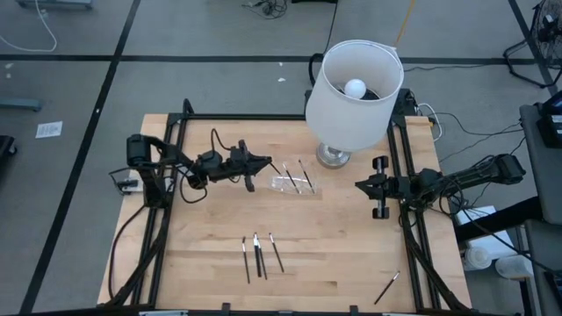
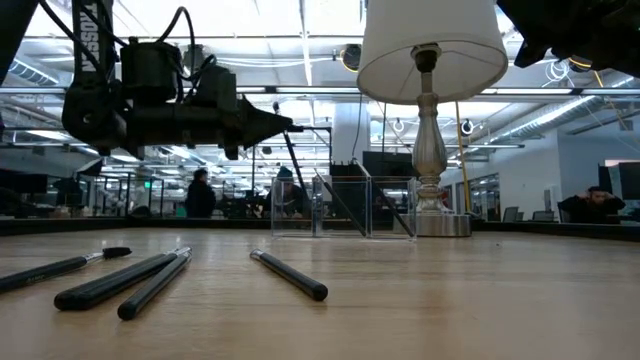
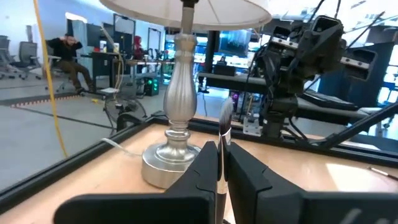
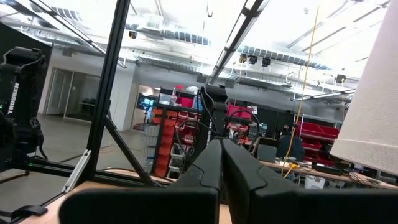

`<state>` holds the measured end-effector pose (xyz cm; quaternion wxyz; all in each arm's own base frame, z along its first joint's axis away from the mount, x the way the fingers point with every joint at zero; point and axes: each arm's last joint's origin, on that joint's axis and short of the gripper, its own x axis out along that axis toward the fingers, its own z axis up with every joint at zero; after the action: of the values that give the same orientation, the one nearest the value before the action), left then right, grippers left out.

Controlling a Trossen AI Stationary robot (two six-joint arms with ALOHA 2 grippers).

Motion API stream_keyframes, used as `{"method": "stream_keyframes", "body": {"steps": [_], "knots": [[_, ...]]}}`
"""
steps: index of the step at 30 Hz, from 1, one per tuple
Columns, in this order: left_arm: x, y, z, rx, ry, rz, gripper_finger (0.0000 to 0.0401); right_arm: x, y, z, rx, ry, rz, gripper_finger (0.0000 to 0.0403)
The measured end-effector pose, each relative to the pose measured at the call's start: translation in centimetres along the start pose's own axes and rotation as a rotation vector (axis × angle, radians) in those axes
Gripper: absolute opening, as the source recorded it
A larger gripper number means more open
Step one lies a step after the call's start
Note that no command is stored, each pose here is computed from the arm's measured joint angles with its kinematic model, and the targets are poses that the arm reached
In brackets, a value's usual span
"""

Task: Pick & Place Makeup Brushes
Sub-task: Put the black eyeshadow brush into the transparent organizer

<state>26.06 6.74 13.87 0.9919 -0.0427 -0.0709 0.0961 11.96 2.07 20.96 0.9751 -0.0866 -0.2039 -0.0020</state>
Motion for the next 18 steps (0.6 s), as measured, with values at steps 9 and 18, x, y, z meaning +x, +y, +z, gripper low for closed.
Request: {"method": "stream_keyframes", "body": {"steps": [9, 18], "knots": [[0.1, -0.4, -1.0, -0.012, 0.033, 0.039, 0.0015, 0.0, 0.0, 0.0, 0.0, 0.001, -0.003, 0.0], [0.2, -1.1, -1.2, 0.043, 0.056, 0.015, 0.0015, 0.0, 0.0, 0.0, -0.019, 0.002, -0.003, 0.0]]}}
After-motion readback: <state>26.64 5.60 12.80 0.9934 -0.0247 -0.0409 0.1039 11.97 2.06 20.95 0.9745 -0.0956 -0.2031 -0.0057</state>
